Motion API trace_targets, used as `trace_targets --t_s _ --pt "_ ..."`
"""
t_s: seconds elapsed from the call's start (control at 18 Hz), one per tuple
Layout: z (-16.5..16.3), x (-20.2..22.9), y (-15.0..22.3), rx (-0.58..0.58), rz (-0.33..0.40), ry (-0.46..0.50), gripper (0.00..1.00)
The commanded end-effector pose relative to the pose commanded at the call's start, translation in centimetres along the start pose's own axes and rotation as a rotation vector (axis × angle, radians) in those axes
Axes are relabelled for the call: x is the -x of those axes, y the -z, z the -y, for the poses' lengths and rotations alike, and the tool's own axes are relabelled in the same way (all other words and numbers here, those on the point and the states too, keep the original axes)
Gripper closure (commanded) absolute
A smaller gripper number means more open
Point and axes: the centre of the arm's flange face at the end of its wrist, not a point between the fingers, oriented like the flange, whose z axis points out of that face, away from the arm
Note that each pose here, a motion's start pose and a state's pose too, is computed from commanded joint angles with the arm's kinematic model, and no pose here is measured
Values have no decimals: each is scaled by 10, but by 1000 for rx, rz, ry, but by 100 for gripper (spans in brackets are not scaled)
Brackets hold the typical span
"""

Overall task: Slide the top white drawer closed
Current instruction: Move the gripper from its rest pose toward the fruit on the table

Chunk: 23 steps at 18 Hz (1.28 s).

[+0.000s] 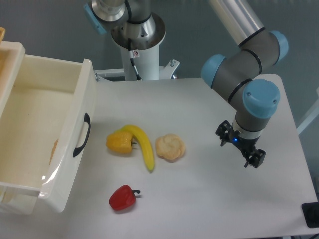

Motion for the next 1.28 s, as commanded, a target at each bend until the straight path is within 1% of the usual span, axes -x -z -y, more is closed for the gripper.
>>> trace_targets --t_s 0.28,0.5,0.67,0.83,1.0,1.17,1.28 --pt "1 -2 -2 -1 -6 9 0" --pt "3 -19 -19 3 -35 20 0" --pt "-3 -30 -27 1 -15 25 0" --pt "-3 -35 -31 2 -21 32 0" --pt "-4 -38 -28 1 -23 71 0" --pt "1 -49 -20 -1 -20 131 0" --pt "11 -64 -8 -6 -12 128 0"
